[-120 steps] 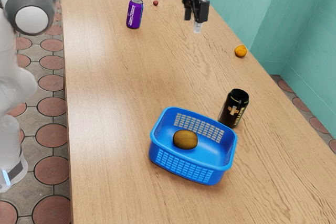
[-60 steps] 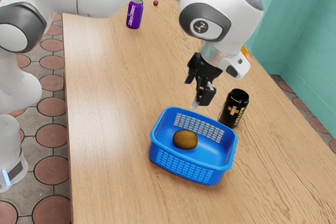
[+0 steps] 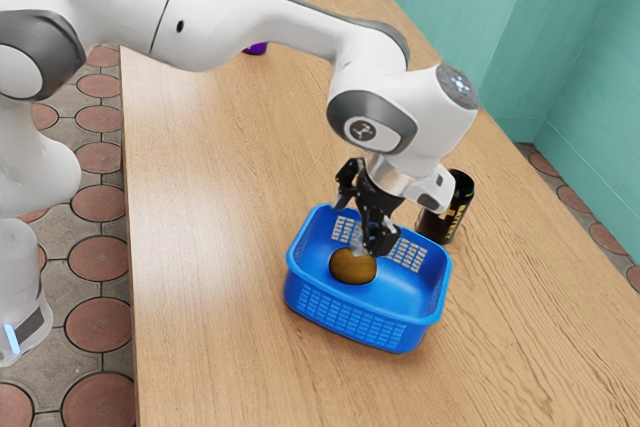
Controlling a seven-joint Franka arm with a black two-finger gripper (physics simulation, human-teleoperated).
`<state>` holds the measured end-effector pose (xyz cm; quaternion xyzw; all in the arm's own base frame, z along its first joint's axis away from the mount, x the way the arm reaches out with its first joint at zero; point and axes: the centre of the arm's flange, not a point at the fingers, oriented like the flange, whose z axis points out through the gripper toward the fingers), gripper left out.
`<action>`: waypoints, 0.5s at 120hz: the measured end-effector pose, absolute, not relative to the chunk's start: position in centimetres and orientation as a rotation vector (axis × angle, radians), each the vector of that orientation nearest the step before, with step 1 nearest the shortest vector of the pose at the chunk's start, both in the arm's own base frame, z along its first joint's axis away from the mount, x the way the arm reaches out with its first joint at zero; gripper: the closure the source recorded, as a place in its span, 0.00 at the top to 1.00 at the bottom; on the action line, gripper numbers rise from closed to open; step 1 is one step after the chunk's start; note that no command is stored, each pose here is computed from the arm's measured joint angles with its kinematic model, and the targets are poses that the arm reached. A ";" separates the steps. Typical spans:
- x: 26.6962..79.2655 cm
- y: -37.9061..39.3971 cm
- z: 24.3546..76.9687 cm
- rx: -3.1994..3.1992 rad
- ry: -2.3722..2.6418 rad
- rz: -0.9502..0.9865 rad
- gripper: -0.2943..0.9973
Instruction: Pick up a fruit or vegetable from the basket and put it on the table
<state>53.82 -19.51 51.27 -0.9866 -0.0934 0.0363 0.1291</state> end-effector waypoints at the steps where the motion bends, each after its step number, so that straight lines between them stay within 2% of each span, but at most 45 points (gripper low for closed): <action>1: 53.8 -19.6 51.3 -2.869 -0.273 0.103 0.75; 60: 53.7 -20.9 49.3 -2.894 -0.396 0.080 0.74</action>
